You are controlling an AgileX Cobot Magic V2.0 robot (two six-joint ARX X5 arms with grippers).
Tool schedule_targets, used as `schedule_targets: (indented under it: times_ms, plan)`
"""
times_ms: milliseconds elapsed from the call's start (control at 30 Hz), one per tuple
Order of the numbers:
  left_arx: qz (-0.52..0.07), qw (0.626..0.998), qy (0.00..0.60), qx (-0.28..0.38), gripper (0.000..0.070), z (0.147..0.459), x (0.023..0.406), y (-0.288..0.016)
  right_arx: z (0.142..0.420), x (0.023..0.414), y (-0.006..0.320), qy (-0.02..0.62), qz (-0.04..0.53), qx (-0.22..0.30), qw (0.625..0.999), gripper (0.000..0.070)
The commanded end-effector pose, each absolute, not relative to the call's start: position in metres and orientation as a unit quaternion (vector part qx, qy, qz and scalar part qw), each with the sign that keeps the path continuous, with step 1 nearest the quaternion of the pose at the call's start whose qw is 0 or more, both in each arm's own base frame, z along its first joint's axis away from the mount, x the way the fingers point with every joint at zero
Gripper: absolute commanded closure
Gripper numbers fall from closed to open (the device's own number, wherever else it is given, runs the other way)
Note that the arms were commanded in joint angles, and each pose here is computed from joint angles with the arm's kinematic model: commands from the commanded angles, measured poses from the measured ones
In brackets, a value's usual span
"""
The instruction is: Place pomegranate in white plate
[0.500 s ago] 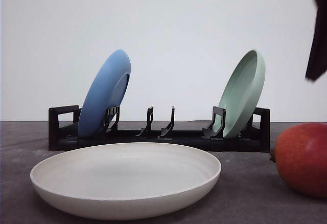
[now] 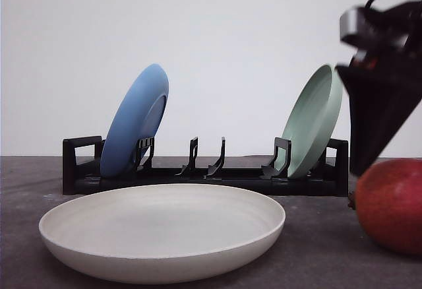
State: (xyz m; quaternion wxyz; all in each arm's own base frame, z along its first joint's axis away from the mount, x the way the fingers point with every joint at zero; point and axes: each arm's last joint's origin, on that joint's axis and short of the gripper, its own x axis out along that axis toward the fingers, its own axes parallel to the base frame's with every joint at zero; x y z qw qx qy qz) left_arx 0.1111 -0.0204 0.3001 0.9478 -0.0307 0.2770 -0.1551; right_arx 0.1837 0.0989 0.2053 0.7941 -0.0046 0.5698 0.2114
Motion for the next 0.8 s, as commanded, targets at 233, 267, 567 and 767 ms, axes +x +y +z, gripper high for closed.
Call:
schedule_targets:
  times_ms: [233,267,567,767]
  plan:
    - [-0.155,0.949,0.272,-0.028,0.0271,0.302,0.112,-0.021,0.190,0.192,0.105,0.612,0.189,-0.002,0.768,0.0225]
    - [-0.155,0.949,0.272,-0.028,0.0271,0.302,0.112,-0.021,0.191,0.192,0.105,0.612,0.190,-0.001,0.768,0.0240]
    - [-0.155,0.950,0.271,-0.028,0.0271,0.302,0.112,-0.020,0.234,0.196,0.124,0.598,0.240,-0.034,0.764,0.0249]
    - [-0.152,0.950,0.272,-0.028,0.0271,0.302,0.112,-0.020,0.250,0.193,0.175,0.566,0.313,-0.083,0.758,0.0249]
